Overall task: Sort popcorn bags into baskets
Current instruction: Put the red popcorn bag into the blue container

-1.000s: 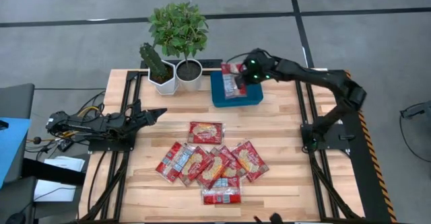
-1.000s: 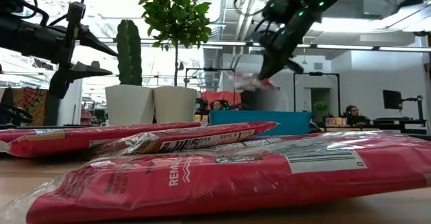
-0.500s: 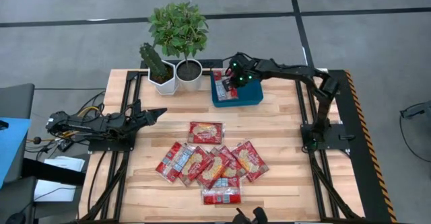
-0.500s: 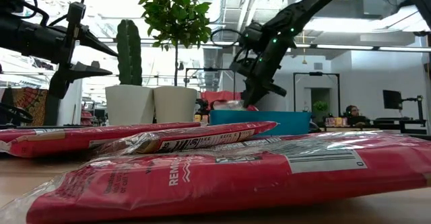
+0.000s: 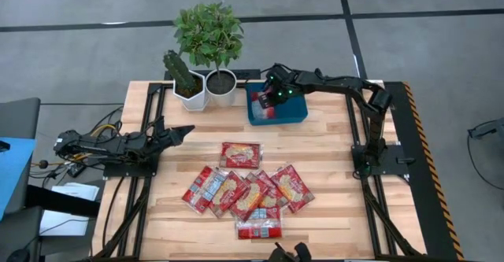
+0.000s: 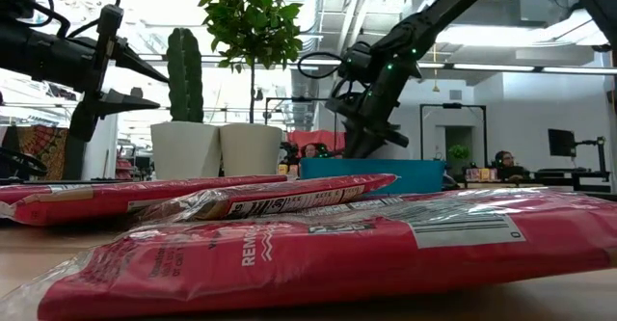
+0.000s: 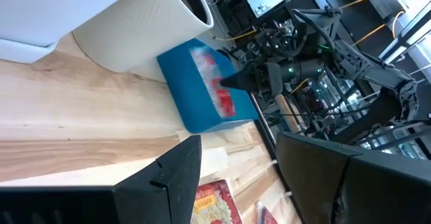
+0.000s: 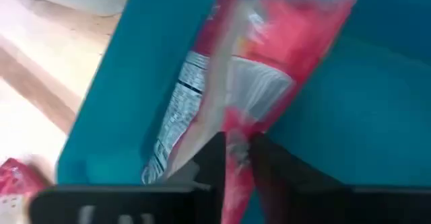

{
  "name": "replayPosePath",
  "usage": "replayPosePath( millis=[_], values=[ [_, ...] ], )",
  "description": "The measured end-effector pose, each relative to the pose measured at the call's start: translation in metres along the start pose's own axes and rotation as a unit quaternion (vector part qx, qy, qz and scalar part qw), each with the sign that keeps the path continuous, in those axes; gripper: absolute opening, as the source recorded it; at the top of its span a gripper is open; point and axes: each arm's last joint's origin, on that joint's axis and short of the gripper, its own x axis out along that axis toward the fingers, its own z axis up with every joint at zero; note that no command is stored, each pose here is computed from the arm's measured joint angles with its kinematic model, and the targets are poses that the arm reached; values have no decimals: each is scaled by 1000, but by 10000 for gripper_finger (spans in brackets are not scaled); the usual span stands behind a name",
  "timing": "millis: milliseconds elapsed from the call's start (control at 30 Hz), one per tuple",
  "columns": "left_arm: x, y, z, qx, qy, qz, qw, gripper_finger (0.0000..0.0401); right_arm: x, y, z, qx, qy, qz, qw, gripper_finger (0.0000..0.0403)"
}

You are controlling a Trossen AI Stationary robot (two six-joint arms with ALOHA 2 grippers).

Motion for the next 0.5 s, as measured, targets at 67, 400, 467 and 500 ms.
replayPosePath(
  millis=[67,400,467,500],
  values=[
    [0,0,0,0,-3,2,1000,183,0,0,0,-4,2,3,1000,134],
    [0,0,0,-4,-3,3,1000,183,-41,5,-3,-67,7,9,998,195],
    [0,0,0,-9,-3,2,1000,183,-57,13,-13,-90,35,23,995,193],
    [0,0,0,-10,-3,2,1000,183,-66,17,-20,-101,56,26,993,191]
  ],
)
